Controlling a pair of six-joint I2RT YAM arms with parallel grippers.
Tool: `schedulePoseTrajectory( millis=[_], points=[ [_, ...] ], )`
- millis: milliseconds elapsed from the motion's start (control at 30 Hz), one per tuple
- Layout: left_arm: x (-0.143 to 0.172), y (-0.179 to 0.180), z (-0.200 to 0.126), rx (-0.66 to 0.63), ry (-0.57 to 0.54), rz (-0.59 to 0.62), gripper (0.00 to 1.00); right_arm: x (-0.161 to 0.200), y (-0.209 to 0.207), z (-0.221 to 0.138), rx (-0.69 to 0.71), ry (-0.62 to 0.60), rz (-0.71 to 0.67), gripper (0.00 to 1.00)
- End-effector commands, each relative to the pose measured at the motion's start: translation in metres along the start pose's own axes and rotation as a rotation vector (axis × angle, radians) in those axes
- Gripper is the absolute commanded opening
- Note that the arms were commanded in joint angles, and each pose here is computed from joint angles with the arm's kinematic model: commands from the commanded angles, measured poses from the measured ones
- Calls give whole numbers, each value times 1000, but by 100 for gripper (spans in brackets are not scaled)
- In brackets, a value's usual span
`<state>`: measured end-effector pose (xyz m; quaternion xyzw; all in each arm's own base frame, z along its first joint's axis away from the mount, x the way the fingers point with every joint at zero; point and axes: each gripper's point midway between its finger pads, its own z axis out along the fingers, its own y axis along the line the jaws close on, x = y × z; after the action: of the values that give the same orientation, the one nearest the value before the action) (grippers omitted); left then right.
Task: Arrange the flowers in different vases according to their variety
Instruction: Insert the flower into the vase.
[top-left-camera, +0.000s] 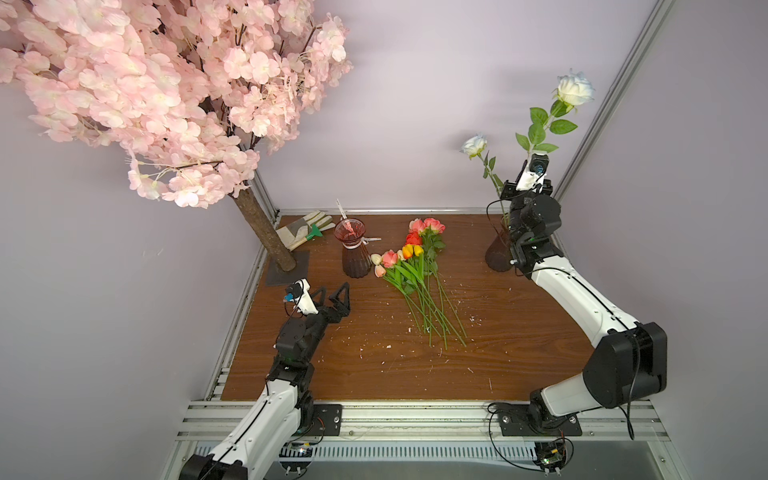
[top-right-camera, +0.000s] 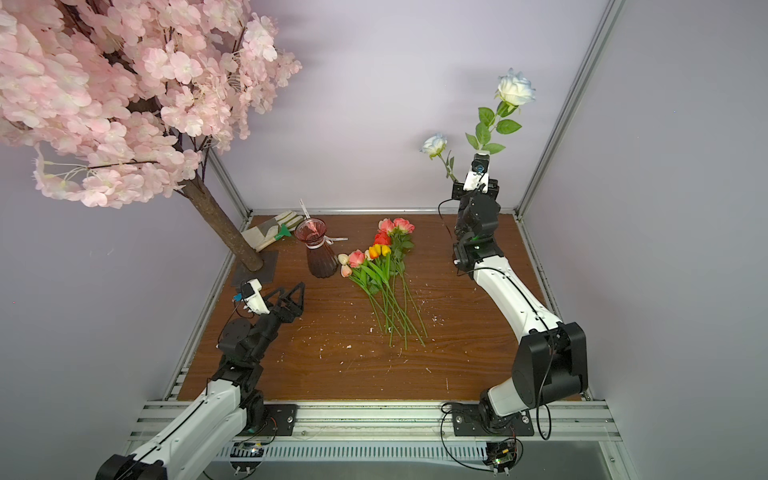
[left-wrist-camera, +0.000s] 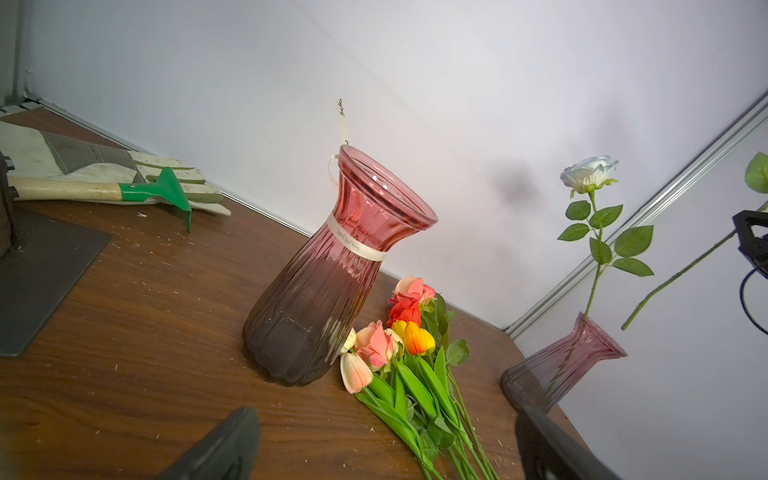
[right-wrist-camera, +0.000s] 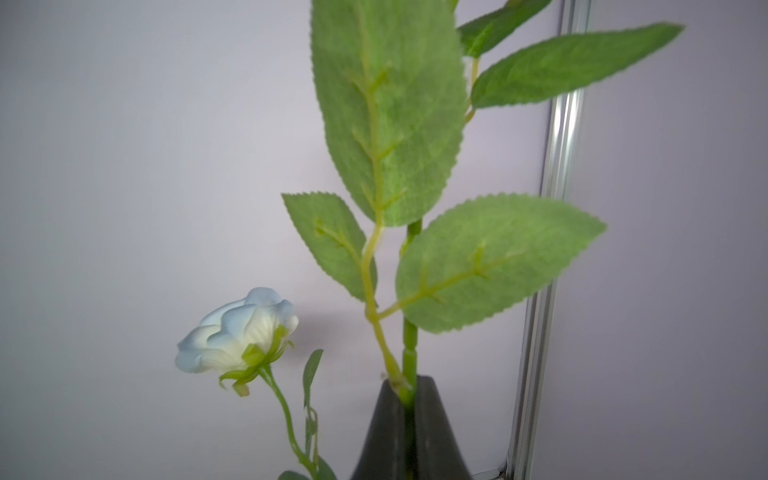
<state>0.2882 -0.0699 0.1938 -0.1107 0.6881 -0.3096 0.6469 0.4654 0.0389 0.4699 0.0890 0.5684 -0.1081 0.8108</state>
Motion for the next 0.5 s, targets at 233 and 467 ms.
schedulePoseTrajectory(
  millis=[233,467],
  points=[
    [-2,-1,-1,7,-9,19,100,10,-11,14,24,-54,65,0],
    [0,0,0,6,5,18,100,57,-13,3,26,31,47,0]
  ],
)
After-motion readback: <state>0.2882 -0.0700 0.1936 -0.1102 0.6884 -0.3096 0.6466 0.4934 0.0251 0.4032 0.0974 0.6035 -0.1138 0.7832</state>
